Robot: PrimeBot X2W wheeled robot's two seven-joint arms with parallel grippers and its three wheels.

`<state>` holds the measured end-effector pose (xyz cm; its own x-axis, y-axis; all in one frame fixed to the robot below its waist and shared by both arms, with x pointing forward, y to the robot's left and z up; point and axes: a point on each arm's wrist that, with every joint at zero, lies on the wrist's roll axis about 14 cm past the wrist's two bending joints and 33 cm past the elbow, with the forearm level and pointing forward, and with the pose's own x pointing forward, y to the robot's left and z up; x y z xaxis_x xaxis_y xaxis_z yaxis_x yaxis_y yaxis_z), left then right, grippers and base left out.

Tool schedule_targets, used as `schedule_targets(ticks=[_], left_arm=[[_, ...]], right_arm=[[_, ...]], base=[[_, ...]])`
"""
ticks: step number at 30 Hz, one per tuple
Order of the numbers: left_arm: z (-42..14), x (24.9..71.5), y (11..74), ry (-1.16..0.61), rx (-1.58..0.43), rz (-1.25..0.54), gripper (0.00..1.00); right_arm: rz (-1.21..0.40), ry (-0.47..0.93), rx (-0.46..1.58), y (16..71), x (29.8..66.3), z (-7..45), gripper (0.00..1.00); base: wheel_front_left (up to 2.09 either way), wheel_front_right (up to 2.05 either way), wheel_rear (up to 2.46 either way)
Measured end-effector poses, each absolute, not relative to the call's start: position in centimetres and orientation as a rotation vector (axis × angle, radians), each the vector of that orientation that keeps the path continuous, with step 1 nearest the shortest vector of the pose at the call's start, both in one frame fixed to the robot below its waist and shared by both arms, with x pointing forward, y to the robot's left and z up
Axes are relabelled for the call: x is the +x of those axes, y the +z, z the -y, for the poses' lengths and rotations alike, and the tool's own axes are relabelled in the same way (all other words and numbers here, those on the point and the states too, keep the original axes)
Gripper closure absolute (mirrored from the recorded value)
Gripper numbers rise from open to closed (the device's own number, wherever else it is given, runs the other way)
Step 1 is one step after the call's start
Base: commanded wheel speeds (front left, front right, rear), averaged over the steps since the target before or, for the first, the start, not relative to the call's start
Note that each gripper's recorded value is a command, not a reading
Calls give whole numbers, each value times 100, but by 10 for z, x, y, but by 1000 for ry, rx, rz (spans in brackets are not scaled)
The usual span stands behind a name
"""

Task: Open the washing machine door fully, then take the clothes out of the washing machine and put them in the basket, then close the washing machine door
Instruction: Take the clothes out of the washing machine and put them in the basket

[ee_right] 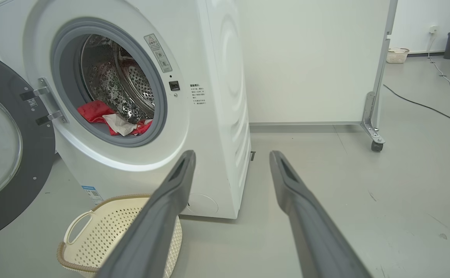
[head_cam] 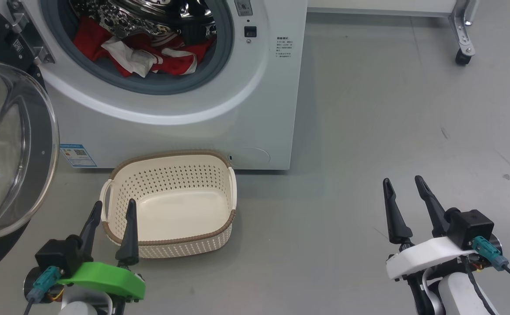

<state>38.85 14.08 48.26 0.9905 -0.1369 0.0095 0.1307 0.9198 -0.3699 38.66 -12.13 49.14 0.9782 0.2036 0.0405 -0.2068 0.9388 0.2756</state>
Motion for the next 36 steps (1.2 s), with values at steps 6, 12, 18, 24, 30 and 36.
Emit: schedule_targets(ticks=[6, 12, 18, 24, 30, 36], left_arm=[[-141, 387, 484, -137, -379, -12, 0], [-141, 383, 481, -135, -379, -21, 0], [-143, 383, 484, -133, -371, -11, 0], [-142, 383, 483, -137, -368, -13, 0], [-140, 384, 477, -138, -379, -31, 0], [-140, 385, 473, -130, -392, -43, 0]], right_arm=[[5, 214, 281, 489, 383, 120, 0], [-1, 219, 281, 488, 382, 118, 0], [-3, 221, 281, 488, 381, 117, 0], [-6, 228, 280, 487, 381, 115, 0], [-23, 228, 282, 481, 384, 114, 0], [-35, 225, 284, 476, 385, 115, 0]], base=[[94, -99, 4], [119, -122, 3], [138, -138, 0], [123, -123, 0], [97, -97, 0], [70, -70, 0]])
